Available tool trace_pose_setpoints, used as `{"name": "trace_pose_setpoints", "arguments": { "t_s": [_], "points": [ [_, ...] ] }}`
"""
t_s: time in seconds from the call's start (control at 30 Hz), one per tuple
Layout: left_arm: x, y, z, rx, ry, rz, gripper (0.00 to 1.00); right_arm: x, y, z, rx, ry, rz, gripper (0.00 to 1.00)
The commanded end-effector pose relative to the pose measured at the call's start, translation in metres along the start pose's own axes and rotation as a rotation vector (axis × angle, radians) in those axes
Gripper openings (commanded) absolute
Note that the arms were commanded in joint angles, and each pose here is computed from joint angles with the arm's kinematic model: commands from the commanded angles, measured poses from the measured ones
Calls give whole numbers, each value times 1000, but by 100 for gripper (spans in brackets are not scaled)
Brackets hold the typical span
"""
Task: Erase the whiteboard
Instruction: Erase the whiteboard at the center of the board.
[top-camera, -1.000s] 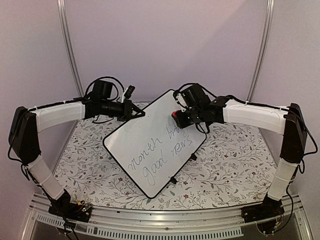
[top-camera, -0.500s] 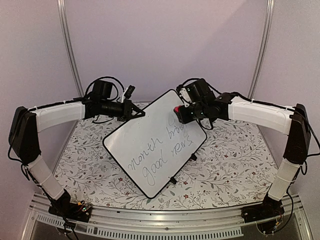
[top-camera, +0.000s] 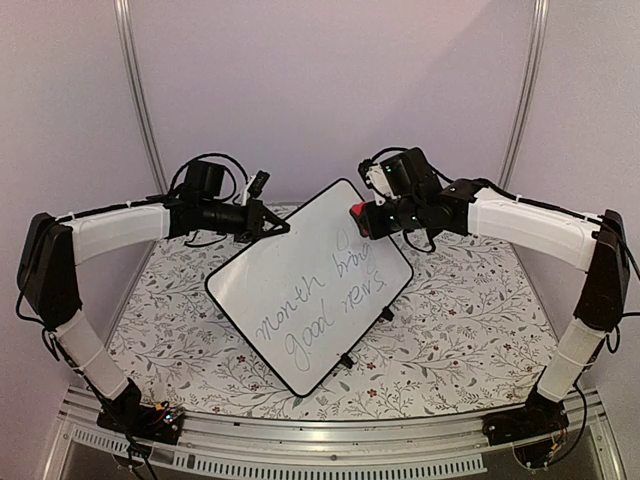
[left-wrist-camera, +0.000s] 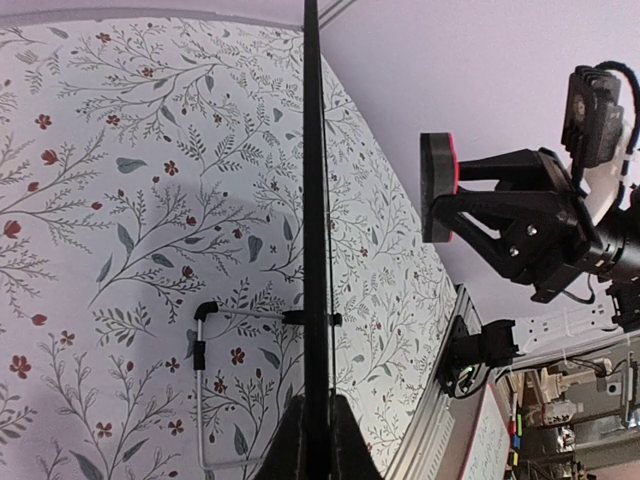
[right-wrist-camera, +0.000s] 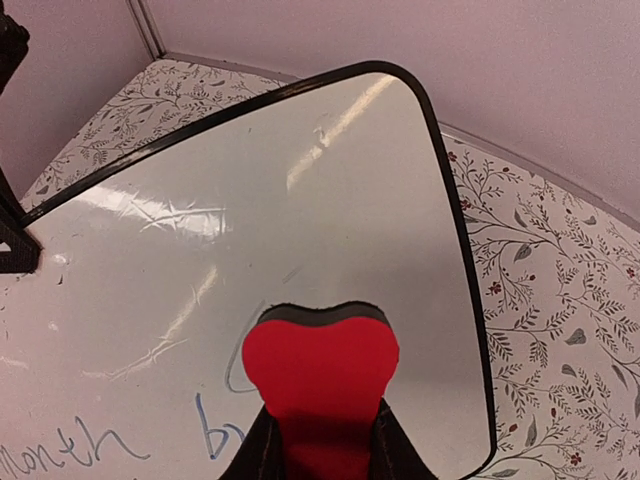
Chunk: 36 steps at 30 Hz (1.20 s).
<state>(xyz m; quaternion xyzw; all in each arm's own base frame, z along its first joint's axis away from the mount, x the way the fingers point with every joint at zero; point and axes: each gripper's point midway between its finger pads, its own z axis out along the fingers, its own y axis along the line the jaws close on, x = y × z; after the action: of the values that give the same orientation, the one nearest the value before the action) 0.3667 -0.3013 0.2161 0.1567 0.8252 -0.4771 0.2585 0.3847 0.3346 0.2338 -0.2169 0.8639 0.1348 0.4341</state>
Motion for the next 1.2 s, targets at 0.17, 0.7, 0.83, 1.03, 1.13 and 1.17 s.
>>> {"name": "trace_pose_setpoints", "arguments": {
  "t_s": [0.17,0.7,0.83,1.03,1.13,1.17],
  "points": [
    [4,7,-9,4,4,-6,0,4,9,19,-56,-7,34,0],
    [2,14,-12,20,-3,-29,0,18,8,61,-9,72,32,0],
    [4,14,-10,21,5,-35,0,26,9,68,-7,103,19,0],
    [3,15,-10,17,2,-33,0,47,4,70,13,153,8,0],
    [3,14,-11,13,-2,-31,0,57,3,66,9,170,16,0],
    [3,14,-11,11,-3,-28,0,62,3,65,5,175,20,0]
  ]
}}
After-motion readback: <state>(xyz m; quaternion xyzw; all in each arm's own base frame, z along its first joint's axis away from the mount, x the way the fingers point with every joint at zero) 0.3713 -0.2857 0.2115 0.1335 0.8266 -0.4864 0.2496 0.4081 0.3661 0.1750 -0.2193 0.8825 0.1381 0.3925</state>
